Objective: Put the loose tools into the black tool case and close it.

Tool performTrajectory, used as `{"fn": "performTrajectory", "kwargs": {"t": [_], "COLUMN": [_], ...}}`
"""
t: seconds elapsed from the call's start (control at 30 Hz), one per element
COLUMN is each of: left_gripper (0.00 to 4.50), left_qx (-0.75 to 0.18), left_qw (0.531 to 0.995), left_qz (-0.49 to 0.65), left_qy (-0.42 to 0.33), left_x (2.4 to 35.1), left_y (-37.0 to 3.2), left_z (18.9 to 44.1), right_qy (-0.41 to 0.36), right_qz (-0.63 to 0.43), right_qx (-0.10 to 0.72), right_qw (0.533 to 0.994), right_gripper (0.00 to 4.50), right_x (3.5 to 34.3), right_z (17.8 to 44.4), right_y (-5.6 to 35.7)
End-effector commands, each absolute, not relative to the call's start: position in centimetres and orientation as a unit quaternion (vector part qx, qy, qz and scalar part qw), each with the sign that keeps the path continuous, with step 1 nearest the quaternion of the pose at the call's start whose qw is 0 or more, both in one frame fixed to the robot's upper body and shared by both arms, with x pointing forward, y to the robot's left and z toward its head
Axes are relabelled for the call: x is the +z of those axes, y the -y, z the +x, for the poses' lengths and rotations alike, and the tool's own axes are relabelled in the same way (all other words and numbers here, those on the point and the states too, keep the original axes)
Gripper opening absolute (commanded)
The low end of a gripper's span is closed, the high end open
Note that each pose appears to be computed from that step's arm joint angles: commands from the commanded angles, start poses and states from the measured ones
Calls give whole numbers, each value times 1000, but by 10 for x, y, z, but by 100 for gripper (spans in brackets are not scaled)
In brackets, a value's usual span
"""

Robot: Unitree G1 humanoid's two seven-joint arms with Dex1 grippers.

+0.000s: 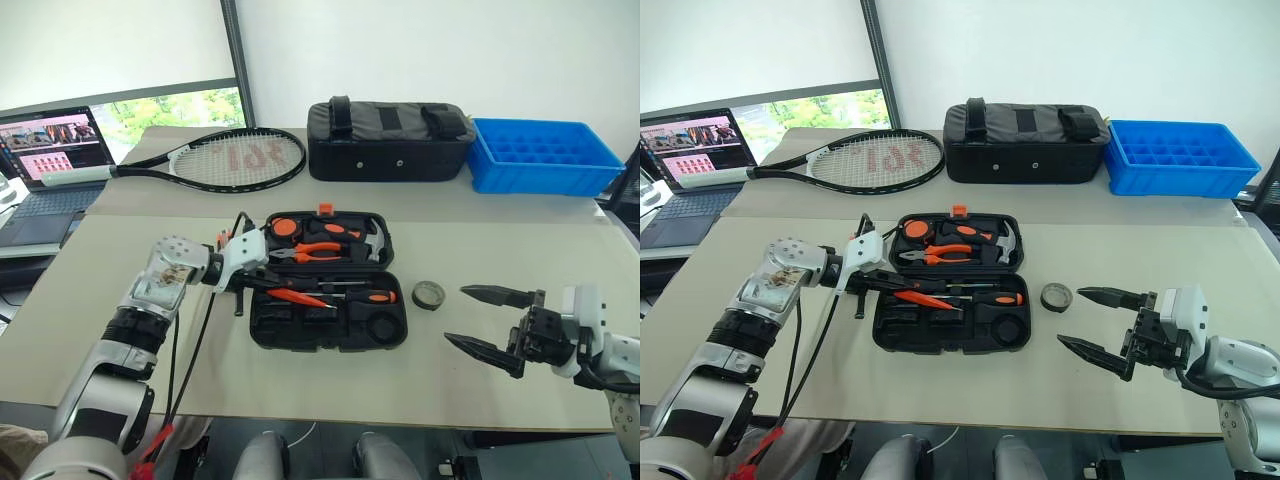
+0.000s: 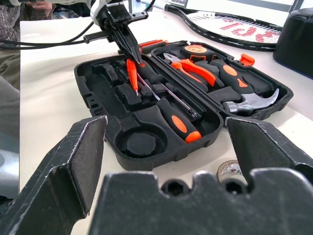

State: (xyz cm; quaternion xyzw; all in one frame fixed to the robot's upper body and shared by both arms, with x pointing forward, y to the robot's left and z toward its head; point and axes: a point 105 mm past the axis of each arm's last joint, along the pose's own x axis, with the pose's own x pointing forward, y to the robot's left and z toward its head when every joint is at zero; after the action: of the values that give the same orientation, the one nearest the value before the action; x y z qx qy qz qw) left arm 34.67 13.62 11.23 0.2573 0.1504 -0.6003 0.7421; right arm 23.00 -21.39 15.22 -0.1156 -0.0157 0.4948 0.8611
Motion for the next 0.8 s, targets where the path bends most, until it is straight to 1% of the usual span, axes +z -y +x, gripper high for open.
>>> {"fn": "performTrajectory", "kwargs": {"t": [0.03, 0.13, 0.23, 0.33, 0.37, 0.43, 0.53, 0.57, 0.67, 0.8], "left_gripper": [8, 8, 8, 8, 59, 104, 230, 258, 258, 258], "left_qx": [-600, -596, -604, -621, -621, -612, -617, -624, -633, -640], "left_qw": [746, 752, 758, 745, 745, 745, 732, 722, 699, 679], "left_qz": [256, 255, 228, 224, 227, 256, 279, 287, 314, 337], "left_qy": [-135, -122, -94, -93, -89, -72, -76, -85, -109, -125], "left_x": [121, 125, 138, 139, 140, 141, 138, 135, 127, 120], "left_y": [-138, -136, -131, -130, -129, -128, -127, -127, -130, -128], "left_z": [345, 348, 347, 341, 341, 345, 346, 345, 345, 350], "right_qy": [42, 42, 42, 42, 42, 42, 43, 43, 43, 43], "right_qz": [-120, -120, -120, -120, -119, -118, -118, -118, -119, -120], "right_qx": [497, 498, 498, 498, 498, 498, 497, 496, 495, 492], "right_qw": [858, 858, 858, 858, 858, 858, 858, 859, 860, 861], "right_gripper": [450, 450, 450, 450, 450, 450, 450, 450, 450, 450], "right_x": [163, 163, 163, 162, 162, 162, 162, 162, 162, 162], "right_z": [229, 229, 230, 230, 230, 230, 229, 229, 229, 228], "right_y": [211, 211, 211, 211, 211, 210, 210, 211, 211, 212]}}
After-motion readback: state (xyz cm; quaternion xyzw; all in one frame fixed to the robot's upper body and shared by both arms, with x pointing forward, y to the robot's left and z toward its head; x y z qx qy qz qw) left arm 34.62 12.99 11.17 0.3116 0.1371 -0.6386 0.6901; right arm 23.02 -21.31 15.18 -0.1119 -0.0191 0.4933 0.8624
